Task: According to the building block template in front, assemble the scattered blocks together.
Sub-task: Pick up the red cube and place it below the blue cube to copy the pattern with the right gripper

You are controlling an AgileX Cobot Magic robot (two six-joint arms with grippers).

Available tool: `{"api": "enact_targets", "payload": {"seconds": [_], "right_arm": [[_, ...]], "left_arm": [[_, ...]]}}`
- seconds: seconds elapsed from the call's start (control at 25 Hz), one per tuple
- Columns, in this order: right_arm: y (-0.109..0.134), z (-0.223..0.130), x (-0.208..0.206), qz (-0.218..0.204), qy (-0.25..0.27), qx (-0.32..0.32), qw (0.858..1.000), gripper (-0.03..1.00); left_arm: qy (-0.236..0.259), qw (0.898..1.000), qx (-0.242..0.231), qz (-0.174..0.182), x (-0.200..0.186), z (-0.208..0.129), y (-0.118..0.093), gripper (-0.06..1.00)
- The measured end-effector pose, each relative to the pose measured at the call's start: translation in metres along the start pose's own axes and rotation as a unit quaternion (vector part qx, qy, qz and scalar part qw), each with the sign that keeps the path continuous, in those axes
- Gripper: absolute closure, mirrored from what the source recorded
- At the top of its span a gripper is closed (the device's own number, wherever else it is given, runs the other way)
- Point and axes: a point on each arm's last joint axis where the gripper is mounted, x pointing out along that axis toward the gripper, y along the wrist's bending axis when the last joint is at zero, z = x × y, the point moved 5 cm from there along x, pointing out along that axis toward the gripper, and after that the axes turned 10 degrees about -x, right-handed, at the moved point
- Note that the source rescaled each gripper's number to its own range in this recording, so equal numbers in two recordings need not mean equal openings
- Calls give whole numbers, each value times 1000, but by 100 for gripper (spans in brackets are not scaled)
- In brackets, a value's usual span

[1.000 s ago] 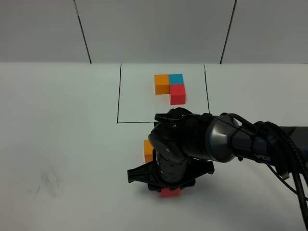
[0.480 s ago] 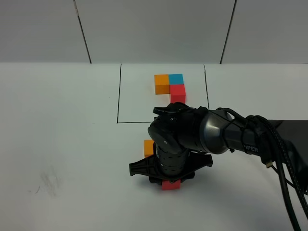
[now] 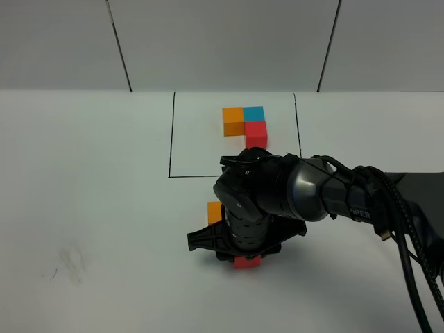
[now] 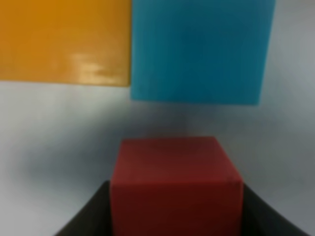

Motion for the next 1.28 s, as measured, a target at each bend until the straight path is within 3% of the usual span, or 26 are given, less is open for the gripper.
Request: {"api": "enact_targets", "payload": {"seconds": [0.48,1.28], "right_arm": [[-1,7,1,2,-21,2,1000,70],[3,12,11,-11,-4,28,1000,70]], "left_arm": [[0,1000,0,0,0,0,0,61],[0,1000,0,0,0,0,0,61]]}}
